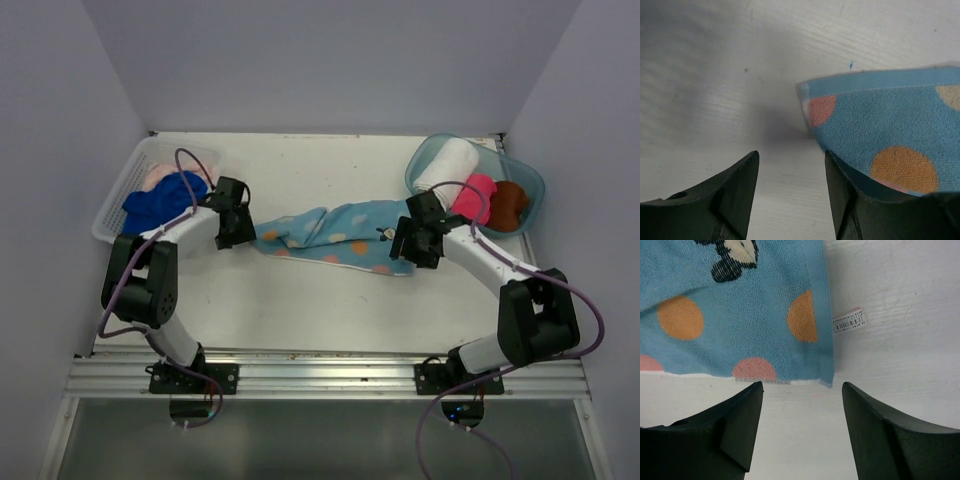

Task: Roll the towels
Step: Flatten the towel

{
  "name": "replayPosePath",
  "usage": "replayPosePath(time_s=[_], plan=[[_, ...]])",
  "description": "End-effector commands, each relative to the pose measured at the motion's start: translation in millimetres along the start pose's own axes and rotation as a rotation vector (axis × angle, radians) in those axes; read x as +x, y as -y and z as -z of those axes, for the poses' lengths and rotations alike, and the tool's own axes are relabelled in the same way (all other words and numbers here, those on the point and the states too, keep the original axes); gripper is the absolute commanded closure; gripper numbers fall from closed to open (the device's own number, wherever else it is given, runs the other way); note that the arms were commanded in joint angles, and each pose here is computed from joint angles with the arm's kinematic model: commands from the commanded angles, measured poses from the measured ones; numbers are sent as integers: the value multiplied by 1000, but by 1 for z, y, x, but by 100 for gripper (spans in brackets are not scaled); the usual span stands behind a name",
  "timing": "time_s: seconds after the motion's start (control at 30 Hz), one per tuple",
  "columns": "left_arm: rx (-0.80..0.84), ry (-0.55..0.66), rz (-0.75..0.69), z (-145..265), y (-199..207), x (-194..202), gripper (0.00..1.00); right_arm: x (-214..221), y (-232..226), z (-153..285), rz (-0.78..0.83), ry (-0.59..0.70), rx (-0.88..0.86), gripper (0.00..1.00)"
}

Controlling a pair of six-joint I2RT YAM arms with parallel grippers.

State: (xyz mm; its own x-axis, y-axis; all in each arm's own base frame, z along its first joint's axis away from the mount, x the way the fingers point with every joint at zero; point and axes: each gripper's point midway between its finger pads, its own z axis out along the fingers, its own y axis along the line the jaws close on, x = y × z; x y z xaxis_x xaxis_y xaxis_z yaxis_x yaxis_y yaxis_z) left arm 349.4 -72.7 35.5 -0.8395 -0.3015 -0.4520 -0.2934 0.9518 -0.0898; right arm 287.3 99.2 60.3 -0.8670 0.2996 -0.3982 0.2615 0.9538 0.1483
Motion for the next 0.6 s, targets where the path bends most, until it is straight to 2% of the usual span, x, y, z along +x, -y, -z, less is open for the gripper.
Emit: replayPosePath(time_s=[0.0,0.23,0.43,0.53,0.57], plan=[[88,100,58,-4,25,-41,41,-6,-7,9,-19,26,-41,32],[52,81,65,-21,26,-45,43,2,1,12,-28,32,-30,32],[-32,51,79,-41,17,-40,59,9,7,11,-43,32,-21,32],[-30,32,82,-43,17,-35,70,11,10,11,-48,35,-14,32],[-23,41,84,-39,17,-36,84,12,10,10,-49,32,-14,32]])
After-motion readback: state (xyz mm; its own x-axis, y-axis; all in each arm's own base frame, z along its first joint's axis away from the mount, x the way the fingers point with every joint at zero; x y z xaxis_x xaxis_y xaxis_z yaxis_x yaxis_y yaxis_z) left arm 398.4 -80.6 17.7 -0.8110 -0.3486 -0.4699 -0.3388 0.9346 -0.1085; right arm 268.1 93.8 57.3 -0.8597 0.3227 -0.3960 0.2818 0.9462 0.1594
